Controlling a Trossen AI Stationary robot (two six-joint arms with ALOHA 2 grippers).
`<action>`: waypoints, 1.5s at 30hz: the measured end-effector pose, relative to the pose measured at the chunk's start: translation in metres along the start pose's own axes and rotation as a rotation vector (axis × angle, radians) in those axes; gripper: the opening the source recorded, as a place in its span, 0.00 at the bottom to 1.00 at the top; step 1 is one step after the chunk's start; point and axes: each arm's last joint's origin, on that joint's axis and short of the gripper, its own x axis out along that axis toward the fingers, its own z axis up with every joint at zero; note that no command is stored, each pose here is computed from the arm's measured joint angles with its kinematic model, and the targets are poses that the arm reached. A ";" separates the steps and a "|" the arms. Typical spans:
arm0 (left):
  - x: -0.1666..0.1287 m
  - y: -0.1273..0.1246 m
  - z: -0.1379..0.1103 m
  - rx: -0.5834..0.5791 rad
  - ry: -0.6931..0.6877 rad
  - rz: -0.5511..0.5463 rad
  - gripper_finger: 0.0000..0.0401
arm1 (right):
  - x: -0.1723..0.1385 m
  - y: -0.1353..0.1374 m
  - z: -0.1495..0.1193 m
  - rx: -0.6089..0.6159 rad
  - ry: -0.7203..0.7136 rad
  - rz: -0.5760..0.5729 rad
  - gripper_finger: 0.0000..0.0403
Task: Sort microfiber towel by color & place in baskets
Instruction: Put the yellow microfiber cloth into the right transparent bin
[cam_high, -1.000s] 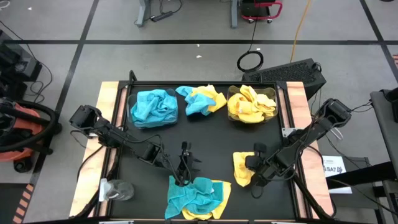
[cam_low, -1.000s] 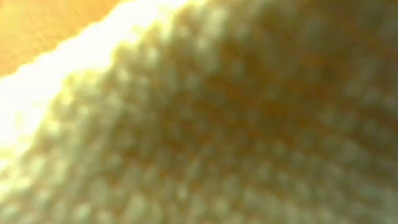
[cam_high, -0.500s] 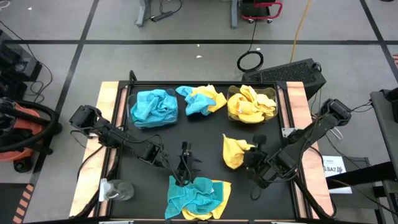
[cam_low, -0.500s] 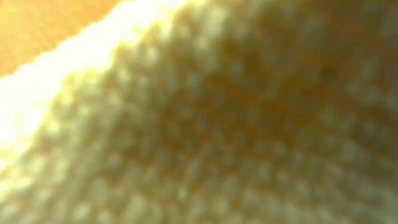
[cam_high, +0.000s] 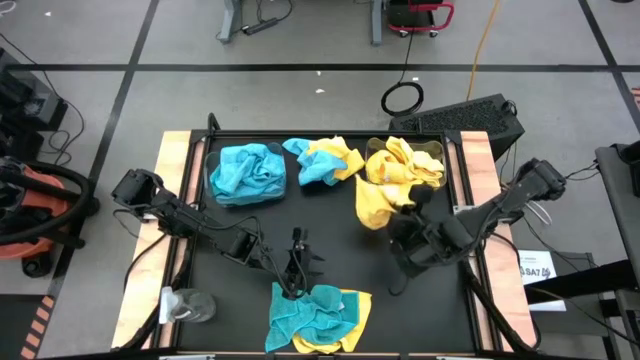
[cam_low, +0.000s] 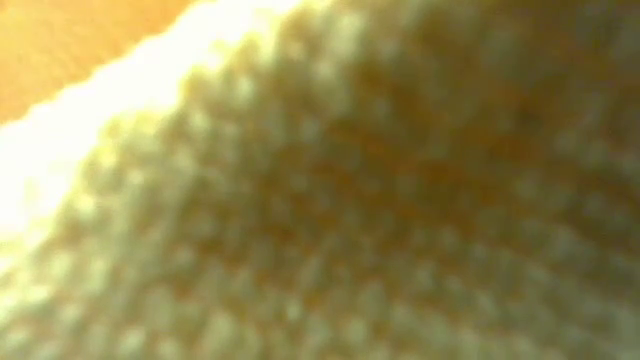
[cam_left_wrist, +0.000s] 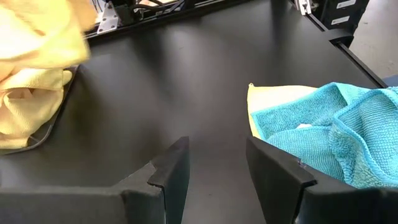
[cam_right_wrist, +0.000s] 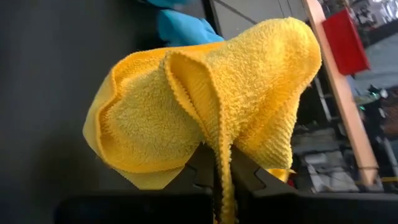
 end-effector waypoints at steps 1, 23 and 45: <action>0.000 0.000 0.000 0.000 0.000 0.000 0.41 | 0.002 -0.004 0.001 -0.002 0.012 -0.010 0.00; 0.000 0.001 0.000 -0.002 -0.003 0.002 0.41 | 0.029 -0.109 -0.019 0.099 0.185 -0.189 0.00; 0.000 0.001 0.000 -0.002 -0.003 0.003 0.41 | 0.103 -0.115 -0.040 0.130 0.247 -0.082 0.00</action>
